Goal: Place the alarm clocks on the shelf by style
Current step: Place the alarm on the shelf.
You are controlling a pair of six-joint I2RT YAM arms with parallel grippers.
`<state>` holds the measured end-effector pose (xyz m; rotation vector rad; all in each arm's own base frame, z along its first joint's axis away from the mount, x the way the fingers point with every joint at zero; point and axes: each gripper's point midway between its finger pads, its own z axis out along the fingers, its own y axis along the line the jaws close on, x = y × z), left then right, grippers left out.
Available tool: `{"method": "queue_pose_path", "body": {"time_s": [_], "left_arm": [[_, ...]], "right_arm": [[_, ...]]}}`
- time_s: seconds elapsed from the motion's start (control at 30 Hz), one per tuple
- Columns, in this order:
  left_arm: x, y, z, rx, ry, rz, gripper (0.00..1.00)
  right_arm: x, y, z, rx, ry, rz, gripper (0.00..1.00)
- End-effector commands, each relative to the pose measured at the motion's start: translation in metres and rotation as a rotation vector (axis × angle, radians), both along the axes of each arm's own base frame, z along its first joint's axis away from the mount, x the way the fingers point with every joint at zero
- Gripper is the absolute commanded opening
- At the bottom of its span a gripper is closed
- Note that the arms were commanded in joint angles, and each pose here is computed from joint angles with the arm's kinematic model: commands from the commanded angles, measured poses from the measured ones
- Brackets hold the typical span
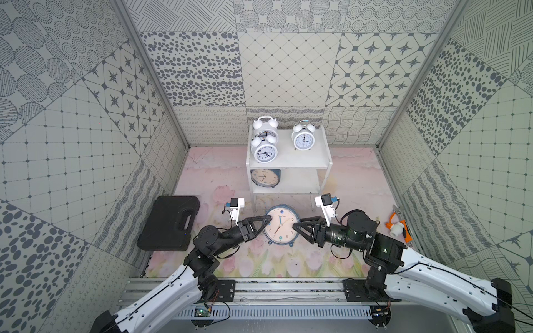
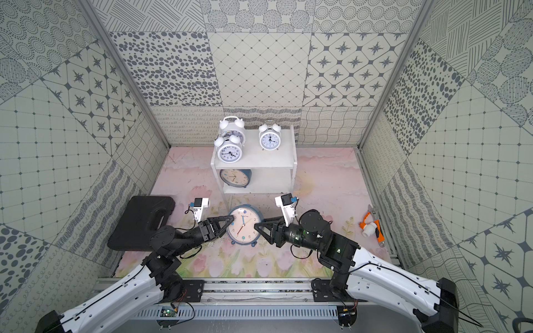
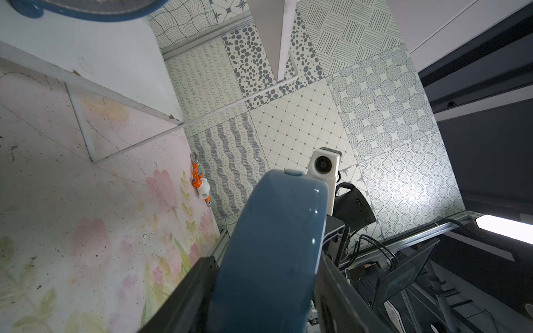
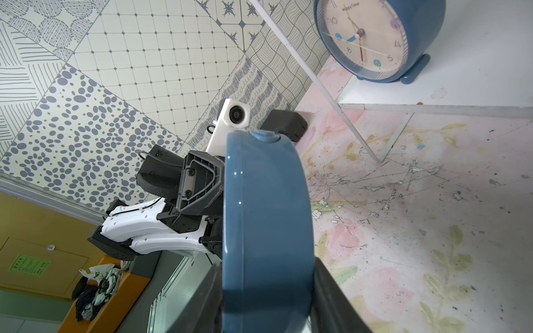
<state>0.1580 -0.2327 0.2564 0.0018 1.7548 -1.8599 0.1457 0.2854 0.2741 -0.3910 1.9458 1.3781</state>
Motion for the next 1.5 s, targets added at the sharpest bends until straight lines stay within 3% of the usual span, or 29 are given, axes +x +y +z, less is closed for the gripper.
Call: {"method": "queue_pose_path", "body": {"time_s": [0.0,0.2,0.43,0.57,0.9,1.47], "left_arm": [[-0.024,-0.007,0.019,-0.031,-0.073,-0.137,0.5],[-0.024,-0.005,0.026,-0.031,-0.107,-0.121,0.33],[-0.022,-0.003,0.035,-0.043,-0.135,-0.098,0.29],[-0.025,-0.005,0.046,-0.049,-0.155,-0.124,0.22],[-0.022,-0.011,0.052,-0.048,-0.161,-0.137,0.18],[-0.028,-0.03,0.052,0.008,-0.167,-0.28,0.14]], "right_arm": [[0.007,-0.002,0.019,0.033,-0.055,-0.029,0.22],[0.001,0.001,0.02,0.038,-0.047,0.011,0.26],[-0.026,0.004,0.027,0.029,-0.026,0.166,0.47],[-0.041,0.003,0.025,0.022,0.01,0.262,0.58],[-0.039,-0.007,0.015,-0.017,0.072,0.282,0.77],[-0.043,-0.014,0.028,-0.007,0.041,0.332,0.75]]}}
